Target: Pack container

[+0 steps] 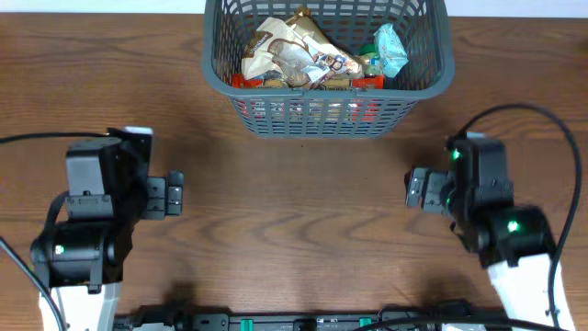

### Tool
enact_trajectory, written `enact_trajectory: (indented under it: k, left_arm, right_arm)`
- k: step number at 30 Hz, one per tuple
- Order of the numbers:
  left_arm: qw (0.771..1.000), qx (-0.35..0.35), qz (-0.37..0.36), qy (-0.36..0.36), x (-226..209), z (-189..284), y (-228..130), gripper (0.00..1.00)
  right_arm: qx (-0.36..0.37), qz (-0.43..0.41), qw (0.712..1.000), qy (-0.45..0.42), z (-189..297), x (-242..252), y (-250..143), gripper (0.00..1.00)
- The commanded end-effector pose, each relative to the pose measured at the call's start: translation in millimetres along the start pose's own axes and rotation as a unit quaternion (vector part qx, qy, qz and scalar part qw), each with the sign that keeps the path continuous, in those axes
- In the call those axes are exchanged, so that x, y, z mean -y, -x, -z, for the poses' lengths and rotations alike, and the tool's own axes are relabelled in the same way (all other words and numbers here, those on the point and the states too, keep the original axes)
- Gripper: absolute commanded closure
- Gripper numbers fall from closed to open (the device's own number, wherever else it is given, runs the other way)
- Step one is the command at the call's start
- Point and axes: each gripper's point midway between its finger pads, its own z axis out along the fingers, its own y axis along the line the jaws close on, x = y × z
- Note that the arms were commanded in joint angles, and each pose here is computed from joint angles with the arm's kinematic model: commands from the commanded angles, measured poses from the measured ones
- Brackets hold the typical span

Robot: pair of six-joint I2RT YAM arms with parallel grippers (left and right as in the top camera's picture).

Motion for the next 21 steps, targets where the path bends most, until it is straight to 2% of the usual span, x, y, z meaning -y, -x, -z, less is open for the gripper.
enact_trajectory:
  k: [1,4,10,21]
  left_arm:
    - [0.999,-0.012,0.028,0.039,-17.1,-5.2,-7.1,0.02]
    - [0.999,-0.021,0.027,0.038,-17.1,-8.8,-8.5,0.02]
    - [0.998,-0.034,0.026,0.037,-16.5,-13.9,-11.2,0.01]
    - [0.998,-0.04,0.026,0.036,-16.3,-16.4,-12.0,0.01]
  right_arm:
    - [0.039,0.003,0.999,-0.014,-5.2,5.9,-9.7,0.01]
    - [0.053,0.006,0.998,-0.01,-9.8,7.0,-16.4,0.01]
    - [0.026,0.012,0.999,-0.019,-12.9,11.7,-32.7,0.01]
    - [0.023,0.013,0.999,-0.02,-12.9,12.1,-34.0,0.01]
